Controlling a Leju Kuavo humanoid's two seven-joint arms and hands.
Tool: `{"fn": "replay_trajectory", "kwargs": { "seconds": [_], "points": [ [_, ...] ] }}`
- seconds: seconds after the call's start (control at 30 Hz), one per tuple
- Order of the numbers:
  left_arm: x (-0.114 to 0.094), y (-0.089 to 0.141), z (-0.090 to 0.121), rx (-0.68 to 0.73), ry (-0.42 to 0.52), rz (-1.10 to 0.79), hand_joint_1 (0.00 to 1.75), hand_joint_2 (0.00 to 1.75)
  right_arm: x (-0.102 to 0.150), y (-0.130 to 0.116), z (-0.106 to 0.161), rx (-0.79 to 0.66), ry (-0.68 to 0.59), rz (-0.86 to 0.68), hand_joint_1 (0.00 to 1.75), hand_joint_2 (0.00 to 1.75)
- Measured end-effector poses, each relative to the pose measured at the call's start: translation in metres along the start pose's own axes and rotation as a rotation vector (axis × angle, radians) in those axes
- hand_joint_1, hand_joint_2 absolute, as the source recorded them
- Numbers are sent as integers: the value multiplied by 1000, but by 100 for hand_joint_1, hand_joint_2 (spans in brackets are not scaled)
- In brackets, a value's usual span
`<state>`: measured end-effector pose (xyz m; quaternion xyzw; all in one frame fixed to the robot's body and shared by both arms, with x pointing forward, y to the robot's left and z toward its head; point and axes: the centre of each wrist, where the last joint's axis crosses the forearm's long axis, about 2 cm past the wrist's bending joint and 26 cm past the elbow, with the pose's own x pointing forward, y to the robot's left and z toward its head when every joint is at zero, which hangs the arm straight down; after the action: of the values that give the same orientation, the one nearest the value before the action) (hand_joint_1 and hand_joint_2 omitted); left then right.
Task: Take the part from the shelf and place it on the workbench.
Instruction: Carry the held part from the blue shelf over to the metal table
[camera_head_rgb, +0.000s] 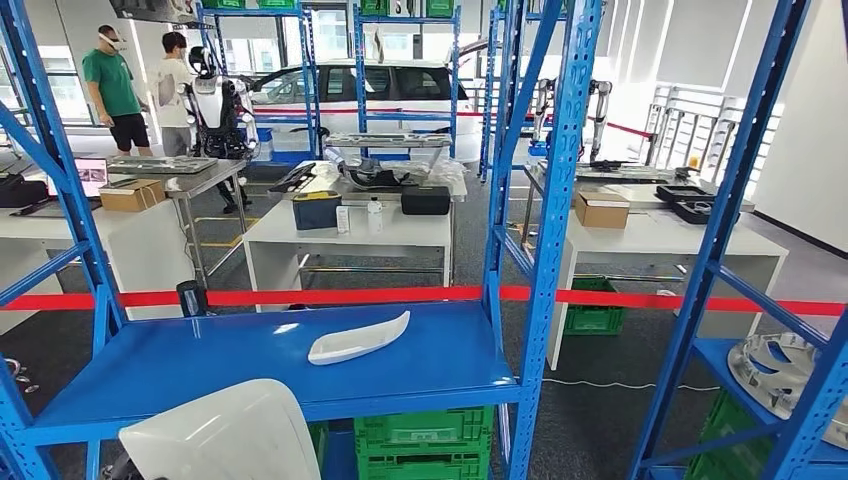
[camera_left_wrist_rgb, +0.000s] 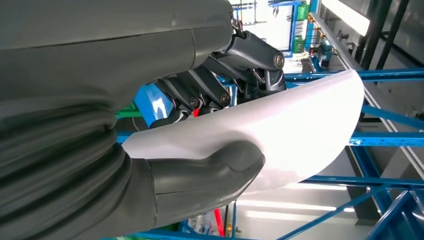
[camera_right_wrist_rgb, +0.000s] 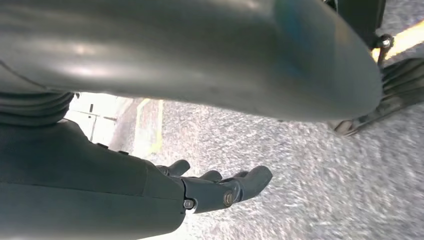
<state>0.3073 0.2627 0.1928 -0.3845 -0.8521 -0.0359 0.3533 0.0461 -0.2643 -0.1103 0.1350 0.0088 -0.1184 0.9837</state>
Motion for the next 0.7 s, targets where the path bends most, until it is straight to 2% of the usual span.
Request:
{"fn": "replay_trajectory", "kwargs": {
  "seconds": [0.2,0.43,0.7],
  "points": [
    [-2,0,4,18,18,-58,175,175,1,1,0,2,-2,-1,0,0],
    [-1,2,0,18,24,-111,175,175,3,5,-1,10,-8,-4,0,0],
    [0,3,8,32,30,-112,175,175,2,5,-1,7,-9,1,0,0]
  ]
}}
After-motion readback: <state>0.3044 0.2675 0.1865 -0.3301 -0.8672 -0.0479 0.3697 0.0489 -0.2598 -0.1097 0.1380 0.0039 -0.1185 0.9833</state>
